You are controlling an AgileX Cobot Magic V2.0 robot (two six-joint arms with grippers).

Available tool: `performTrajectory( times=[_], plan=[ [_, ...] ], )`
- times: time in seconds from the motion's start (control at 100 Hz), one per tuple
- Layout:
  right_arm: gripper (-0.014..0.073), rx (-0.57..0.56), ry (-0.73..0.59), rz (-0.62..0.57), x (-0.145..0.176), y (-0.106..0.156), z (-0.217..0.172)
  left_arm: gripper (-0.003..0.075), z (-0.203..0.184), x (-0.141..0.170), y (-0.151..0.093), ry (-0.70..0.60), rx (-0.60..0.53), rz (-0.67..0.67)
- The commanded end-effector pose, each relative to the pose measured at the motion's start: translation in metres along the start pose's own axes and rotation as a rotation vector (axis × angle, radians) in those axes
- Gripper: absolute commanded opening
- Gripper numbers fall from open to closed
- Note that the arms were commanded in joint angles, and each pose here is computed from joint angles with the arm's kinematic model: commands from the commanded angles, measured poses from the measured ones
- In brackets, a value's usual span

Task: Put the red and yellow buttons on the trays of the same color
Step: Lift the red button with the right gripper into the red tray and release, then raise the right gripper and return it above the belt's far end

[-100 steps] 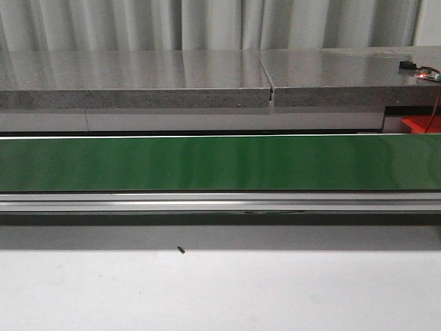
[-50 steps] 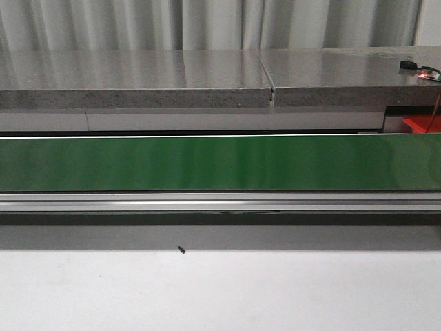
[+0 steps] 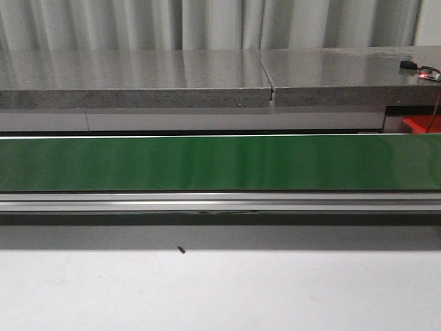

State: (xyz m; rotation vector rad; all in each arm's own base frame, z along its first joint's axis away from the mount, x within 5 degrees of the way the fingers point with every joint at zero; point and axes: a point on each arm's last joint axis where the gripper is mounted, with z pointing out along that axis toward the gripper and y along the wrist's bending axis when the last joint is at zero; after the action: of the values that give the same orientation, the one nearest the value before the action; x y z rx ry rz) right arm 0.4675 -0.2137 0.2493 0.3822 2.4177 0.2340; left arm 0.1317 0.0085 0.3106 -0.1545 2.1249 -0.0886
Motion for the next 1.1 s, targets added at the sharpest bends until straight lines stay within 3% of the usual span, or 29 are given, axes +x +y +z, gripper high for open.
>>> performTrajectory(
  times=[0.0, 0.92, 1.02, 1.09],
  plan=[
    [0.0176, -0.016, -0.129, -0.035, -0.022, 0.017, -0.027, -0.002, -0.006, -0.014, -0.002, -0.098, 0.007, -0.009],
    [0.0179, 0.017, -0.029, -0.063, -0.003, 0.004, 0.018, -0.002, -0.006, -0.014, -0.002, -0.098, 0.007, -0.009],
    [0.0248, 0.017, -0.029, -0.063, -0.003, 0.004, 0.018, -0.002, -0.006, -0.014, -0.002, -0.098, 0.007, -0.009],
    [0.0351, 0.017, -0.028, -0.063, -0.003, 0.005, 0.017, -0.002, -0.006, -0.014, -0.002, -0.098, 0.007, -0.009]
  ],
)
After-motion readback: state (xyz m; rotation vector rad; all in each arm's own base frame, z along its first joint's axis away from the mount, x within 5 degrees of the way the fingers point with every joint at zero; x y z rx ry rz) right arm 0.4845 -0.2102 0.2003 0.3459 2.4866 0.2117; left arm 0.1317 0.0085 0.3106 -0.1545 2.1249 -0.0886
